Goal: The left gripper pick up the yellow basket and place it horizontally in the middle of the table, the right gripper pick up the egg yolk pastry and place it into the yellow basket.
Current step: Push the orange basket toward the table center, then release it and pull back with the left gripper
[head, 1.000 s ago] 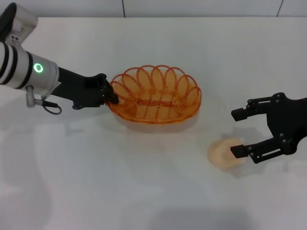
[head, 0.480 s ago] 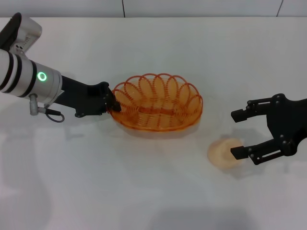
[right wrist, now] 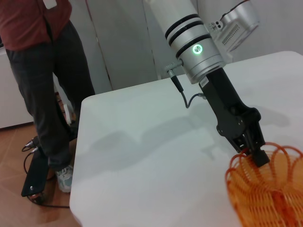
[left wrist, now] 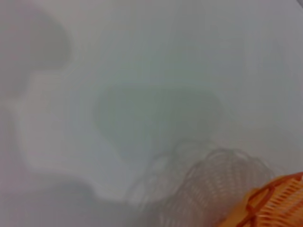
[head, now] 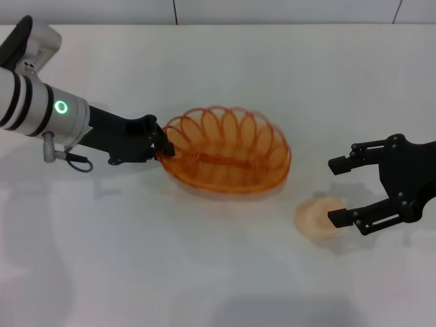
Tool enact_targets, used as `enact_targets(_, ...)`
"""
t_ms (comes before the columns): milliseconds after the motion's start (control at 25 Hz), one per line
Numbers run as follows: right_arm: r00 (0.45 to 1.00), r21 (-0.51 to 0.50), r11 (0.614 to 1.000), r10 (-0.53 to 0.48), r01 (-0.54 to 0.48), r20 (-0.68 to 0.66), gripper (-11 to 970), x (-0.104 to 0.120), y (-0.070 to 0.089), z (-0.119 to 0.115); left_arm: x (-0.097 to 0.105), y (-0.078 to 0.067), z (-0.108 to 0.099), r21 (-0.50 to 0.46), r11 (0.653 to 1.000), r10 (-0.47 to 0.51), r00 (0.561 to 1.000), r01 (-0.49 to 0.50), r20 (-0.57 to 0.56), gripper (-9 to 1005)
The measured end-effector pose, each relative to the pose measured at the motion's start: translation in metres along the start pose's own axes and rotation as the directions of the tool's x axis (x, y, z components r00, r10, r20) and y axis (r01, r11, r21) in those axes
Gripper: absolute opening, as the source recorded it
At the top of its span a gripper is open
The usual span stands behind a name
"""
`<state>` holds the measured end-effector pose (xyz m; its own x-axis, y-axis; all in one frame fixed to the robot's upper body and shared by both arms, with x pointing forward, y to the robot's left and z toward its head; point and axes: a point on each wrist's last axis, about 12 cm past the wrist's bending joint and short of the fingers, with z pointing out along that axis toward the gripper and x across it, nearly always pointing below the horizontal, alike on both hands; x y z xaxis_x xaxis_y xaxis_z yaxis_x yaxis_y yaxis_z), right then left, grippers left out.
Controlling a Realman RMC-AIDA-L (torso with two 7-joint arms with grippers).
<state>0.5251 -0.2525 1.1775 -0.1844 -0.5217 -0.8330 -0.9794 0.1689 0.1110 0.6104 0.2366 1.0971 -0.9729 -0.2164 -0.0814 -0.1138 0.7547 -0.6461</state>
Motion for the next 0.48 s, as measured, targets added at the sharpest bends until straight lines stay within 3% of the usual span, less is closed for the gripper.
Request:
enact_targets(280,1.000,0.001,1.000,-0.001,0.001,-0.001,823,-0.0002,-0.0004,-0.0004,-0.0006,-0.0033,-0.0009,0.061,0.998,0.022,1.000,-0.023,0.020,183)
enact_targets(480,1.000,0.002,1.000,-0.002,0.002,-0.002,822,-0.0002,-0.0006,-0.0007,-0.0004,-0.0059,-0.0031,0.101,0.993,0.054,0.998,-0.056,0.023,378)
